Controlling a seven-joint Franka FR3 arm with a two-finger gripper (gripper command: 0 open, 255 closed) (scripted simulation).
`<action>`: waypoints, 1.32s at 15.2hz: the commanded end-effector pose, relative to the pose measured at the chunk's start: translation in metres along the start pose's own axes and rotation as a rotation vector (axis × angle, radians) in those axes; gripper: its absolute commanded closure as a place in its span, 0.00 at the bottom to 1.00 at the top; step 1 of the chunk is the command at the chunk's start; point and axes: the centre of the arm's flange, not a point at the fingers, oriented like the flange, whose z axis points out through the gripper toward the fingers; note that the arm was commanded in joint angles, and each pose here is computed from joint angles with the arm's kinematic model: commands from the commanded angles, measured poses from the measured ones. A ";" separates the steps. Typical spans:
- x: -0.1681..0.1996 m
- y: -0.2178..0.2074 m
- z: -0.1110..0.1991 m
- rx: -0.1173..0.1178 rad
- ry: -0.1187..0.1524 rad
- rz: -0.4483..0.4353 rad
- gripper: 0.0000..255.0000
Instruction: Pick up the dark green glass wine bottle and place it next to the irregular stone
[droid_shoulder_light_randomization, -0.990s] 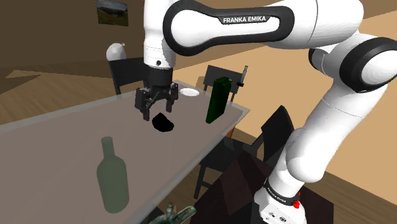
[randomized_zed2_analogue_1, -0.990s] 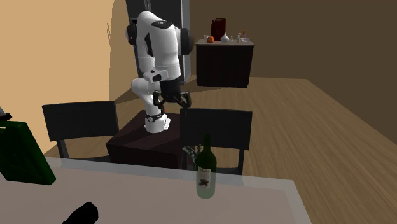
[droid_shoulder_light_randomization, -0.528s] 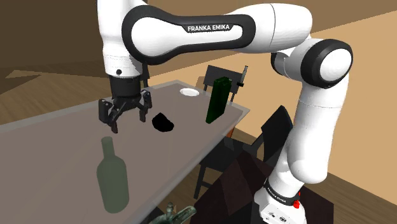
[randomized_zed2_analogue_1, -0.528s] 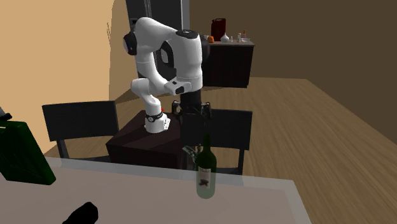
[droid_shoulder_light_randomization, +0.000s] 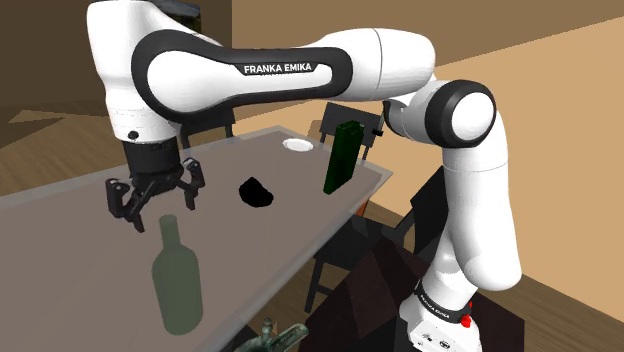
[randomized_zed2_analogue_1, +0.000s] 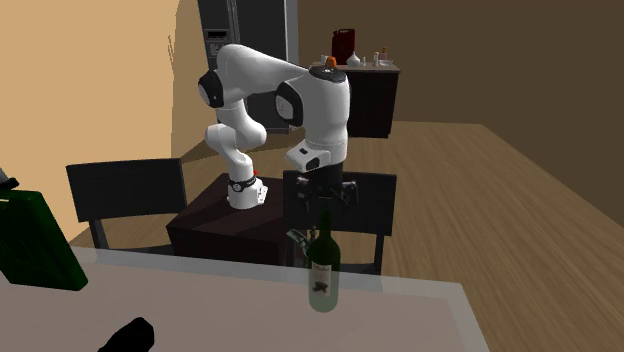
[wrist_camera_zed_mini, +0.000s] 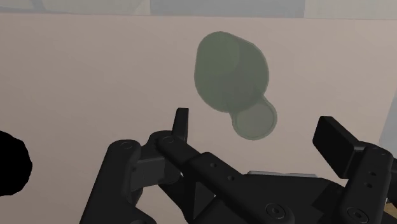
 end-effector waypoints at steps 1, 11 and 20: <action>0.001 -0.001 0.010 0.000 0.000 0.000 0.00; 0.001 -0.001 0.029 0.000 0.000 0.000 0.00; 0.001 -0.001 0.029 0.000 0.000 0.000 1.00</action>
